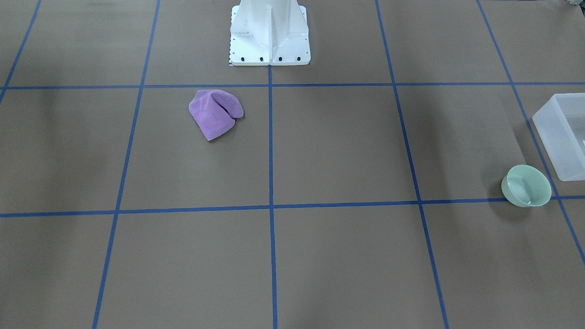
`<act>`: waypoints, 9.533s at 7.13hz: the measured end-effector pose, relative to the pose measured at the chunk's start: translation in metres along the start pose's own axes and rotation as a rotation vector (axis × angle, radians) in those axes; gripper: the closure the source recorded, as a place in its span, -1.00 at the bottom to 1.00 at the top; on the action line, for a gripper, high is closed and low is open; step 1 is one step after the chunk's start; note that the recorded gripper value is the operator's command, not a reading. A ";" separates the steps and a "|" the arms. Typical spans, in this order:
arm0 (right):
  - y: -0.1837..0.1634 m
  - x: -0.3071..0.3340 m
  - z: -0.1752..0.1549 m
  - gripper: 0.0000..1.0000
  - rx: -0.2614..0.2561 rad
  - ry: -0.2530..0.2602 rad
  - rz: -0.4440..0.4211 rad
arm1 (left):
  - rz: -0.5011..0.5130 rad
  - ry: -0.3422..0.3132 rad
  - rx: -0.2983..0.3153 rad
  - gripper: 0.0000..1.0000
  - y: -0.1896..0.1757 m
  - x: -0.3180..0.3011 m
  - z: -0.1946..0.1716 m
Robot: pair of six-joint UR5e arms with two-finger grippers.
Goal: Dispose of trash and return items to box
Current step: 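Reach the left gripper down to the pale green bowl and grasp it, then lift the pale green bowl with the left gripper toward the clear bin, then lower the green bowl into the clear bin beside the cup and release, then move the right gripper over the purple cloth and lower onto it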
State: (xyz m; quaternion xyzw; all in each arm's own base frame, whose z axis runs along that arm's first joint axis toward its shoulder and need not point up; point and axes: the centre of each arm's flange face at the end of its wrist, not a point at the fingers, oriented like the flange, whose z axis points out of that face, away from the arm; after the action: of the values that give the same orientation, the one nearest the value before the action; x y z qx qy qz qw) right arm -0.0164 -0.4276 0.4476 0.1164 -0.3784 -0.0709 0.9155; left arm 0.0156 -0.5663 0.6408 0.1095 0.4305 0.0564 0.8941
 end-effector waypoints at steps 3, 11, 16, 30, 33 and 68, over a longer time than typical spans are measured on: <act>0.000 0.000 0.000 -1.00 -0.001 0.000 -0.001 | 0.017 -0.064 0.034 -0.97 -0.006 0.016 0.103; 0.000 0.000 0.000 -1.00 0.001 0.000 -0.003 | 0.091 0.072 0.053 1.00 -0.018 0.033 0.115; 0.000 0.000 0.000 -1.00 0.000 0.000 -0.002 | 0.023 0.172 0.142 1.00 -0.001 -0.035 0.018; 0.000 -0.002 0.004 -1.00 -0.007 0.000 -0.008 | 0.011 -0.074 0.109 1.00 0.180 -0.179 0.006; 0.000 -0.002 0.003 -1.00 -0.006 0.000 -0.008 | 0.011 -0.068 0.111 1.00 0.174 -0.175 0.006; 0.060 -0.483 0.164 -0.37 0.052 0.048 0.511 | -0.097 -0.173 -0.027 -0.97 0.094 0.089 -0.118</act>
State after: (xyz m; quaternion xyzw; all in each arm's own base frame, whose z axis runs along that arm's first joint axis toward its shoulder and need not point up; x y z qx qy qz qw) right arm -0.4699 -0.2908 0.2497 0.0425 -0.3752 0.1752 0.9092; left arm -0.0219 -0.4405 0.5252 0.0808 0.3558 0.0093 0.9310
